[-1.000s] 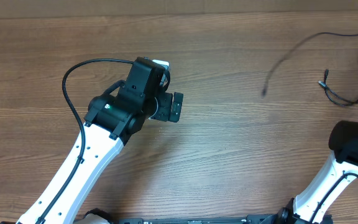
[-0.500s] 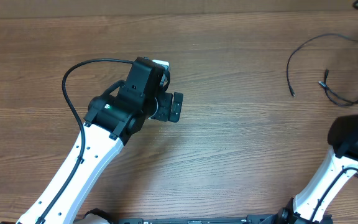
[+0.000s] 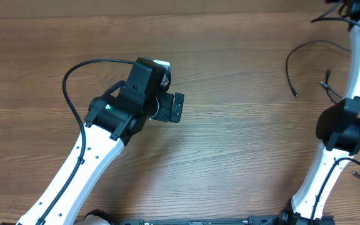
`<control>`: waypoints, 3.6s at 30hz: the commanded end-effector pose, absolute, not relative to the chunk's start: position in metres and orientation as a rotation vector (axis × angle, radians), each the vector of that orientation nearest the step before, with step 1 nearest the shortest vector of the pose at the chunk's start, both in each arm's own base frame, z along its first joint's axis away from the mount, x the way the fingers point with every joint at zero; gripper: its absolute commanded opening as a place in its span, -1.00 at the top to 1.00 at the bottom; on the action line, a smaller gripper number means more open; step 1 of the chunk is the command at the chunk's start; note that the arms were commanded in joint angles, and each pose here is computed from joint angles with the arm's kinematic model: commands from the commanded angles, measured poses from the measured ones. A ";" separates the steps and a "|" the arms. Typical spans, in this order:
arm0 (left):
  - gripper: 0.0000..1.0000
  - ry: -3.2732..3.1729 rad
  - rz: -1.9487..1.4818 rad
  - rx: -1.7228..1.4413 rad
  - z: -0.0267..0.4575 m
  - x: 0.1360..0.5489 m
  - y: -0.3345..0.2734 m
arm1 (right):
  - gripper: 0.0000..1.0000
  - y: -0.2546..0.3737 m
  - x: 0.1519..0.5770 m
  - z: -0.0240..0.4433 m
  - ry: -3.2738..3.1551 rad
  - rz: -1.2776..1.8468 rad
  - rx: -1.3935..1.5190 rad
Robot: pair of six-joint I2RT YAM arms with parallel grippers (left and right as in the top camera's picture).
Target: Untangle cables
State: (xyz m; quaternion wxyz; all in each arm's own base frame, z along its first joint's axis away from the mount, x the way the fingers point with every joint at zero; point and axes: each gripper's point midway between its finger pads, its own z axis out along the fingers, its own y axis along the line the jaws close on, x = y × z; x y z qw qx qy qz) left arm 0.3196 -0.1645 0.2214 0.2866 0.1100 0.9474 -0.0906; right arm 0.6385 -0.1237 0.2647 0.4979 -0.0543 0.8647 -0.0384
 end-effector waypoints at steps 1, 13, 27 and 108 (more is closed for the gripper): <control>-1.00 2.514 -0.228 0.301 0.227 0.323 -0.163 | 0.92 -0.103 0.637 0.228 2.166 -0.085 -0.260; -0.99 2.514 -0.228 0.301 0.227 0.323 -0.163 | 0.92 -0.063 0.606 0.122 2.418 0.025 -0.351; -0.99 2.514 -0.228 0.301 0.227 0.323 -0.163 | -1.00 -0.056 0.571 0.085 2.594 0.119 -0.278; -0.99 2.584 -0.197 0.312 0.216 0.310 -0.155 | -1.00 0.062 0.393 0.287 2.699 0.744 -0.217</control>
